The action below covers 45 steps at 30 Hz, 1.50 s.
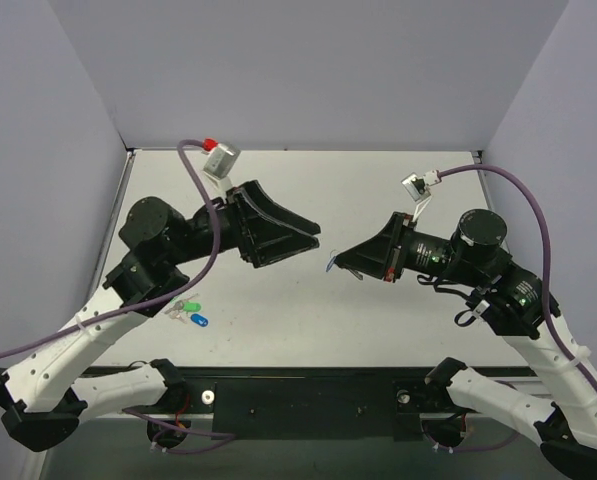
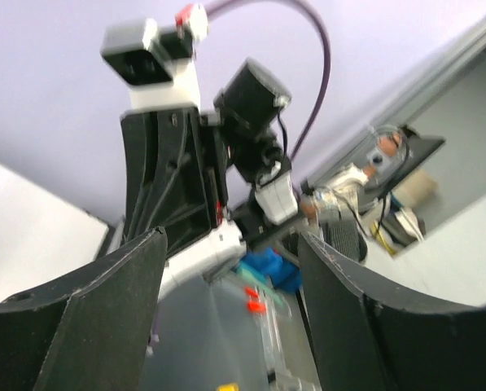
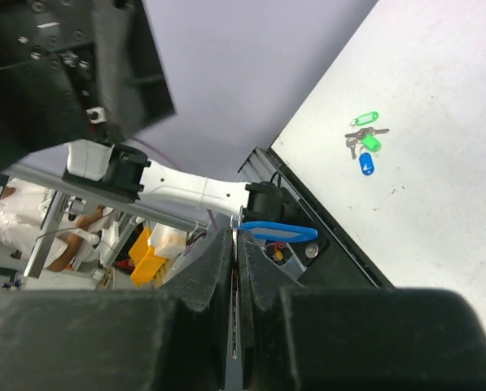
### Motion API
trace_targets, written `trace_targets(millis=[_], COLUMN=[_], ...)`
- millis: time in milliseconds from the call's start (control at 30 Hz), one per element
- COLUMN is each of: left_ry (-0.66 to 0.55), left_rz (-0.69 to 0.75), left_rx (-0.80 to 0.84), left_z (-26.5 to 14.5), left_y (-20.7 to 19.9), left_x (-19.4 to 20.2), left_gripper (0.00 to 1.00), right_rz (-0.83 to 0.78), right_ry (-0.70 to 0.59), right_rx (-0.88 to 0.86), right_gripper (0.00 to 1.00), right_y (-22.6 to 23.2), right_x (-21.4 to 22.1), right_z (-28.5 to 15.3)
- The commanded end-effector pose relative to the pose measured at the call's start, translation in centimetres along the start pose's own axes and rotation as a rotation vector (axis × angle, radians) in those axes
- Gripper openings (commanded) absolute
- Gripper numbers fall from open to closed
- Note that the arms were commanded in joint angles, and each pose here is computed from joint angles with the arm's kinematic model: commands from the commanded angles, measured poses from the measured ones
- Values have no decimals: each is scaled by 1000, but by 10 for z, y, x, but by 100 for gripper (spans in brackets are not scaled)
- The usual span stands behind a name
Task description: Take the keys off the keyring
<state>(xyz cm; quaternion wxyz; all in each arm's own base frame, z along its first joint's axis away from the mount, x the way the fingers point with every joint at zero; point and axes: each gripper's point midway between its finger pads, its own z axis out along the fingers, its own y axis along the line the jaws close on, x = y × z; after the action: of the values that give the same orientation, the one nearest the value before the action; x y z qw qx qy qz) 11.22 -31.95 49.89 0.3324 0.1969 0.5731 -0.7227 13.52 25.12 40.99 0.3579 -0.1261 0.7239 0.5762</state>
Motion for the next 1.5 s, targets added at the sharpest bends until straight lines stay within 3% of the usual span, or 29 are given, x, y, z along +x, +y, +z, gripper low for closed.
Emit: trace_targets(millis=[0,100,167,233,400,500,1167,1467], left_ry=[-260,-379,-422,-439,-528,-520,-474,-445], left_rz=[58,18,-6,-22,-27,-8,4,3], left_rx=[-91,-71,-33,-22,-26,-24,-60,-37], left_z=[-20,-32,-37,-38,-49,-46,-17,-13], left_y=[-2,-5,-7,-5,-5,-5,13,10], left_x=[-51,-68,-73,-74,-82,-82,-78,-75], left_gripper=[75,68,52,50,51,54,54,46], right_rz=[-17,1,16,37,62,70,86,85], right_ry=[-86,-128,-171,-211,-362,-403,-378,-371], right_rx=[48,42,19,-31,-159,-242,-351,-359], right_gripper=[0,0,0,0,0,0,0,0], right_y=[-6,-5,-1,7,32,42,64,66], right_x=[-16,-24,-31,-41,-71,-81,-92,-92], right_z=[-1,1,2,5,2,7,21,26])
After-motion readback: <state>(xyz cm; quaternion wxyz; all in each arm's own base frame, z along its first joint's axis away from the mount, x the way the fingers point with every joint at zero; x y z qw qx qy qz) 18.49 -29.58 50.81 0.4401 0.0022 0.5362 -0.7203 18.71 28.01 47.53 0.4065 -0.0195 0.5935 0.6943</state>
